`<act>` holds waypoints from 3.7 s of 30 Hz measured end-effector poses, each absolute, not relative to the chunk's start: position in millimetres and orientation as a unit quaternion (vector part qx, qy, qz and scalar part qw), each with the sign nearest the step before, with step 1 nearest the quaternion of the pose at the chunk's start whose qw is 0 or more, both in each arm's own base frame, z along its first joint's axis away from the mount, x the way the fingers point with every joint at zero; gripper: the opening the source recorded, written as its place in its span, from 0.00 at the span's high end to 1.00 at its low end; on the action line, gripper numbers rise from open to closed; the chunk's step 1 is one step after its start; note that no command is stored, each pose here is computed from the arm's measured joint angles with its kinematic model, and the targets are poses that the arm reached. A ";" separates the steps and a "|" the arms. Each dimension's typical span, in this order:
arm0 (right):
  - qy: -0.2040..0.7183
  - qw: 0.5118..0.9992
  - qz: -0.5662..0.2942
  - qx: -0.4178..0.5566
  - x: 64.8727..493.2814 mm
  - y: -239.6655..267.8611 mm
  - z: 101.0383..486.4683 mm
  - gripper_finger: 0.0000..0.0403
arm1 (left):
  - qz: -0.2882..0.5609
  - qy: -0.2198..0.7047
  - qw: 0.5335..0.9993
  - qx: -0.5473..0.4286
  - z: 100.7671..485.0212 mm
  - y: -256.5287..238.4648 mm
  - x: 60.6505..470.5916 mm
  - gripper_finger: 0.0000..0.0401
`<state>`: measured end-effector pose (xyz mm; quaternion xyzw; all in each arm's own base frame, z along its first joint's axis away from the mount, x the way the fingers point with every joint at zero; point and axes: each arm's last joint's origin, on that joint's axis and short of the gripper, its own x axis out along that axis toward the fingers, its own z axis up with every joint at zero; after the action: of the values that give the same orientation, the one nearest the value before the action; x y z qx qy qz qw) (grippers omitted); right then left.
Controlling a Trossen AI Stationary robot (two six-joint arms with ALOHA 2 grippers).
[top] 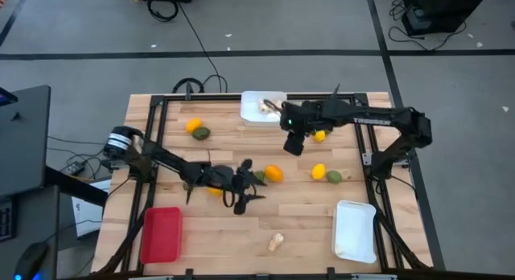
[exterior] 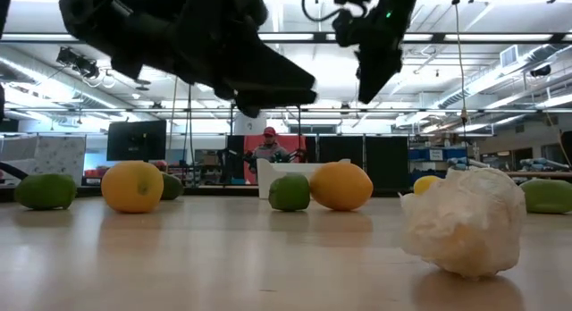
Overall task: Sort produce into baskets
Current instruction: Put the garlic into the top white bin
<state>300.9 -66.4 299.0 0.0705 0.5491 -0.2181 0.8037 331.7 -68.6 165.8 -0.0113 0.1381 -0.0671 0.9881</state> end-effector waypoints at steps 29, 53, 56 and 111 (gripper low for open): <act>0.523 0.791 -0.287 0.133 265.5 92.6 301.6 0.60 | -0.266 0.187 0.946 0.019 98.9 -152.4 390.7 0.21; 0.494 0.797 -0.284 0.199 240.8 145.2 301.5 0.60 | -0.297 0.138 0.944 0.047 84.1 -166.0 413.9 0.25; 0.494 0.798 -0.285 0.198 240.7 145.3 301.4 0.60 | -0.300 0.137 0.941 0.070 83.1 -165.7 413.7 0.26; 0.410 0.855 -0.234 0.215 224.4 190.3 299.5 0.58 | -0.115 0.163 0.978 0.062 154.0 -110.8 440.8 0.80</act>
<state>224.4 190.3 299.5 0.2148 0.4104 -0.2344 0.8547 440.8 -110.8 154.0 0.0620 0.1627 -0.1148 0.9780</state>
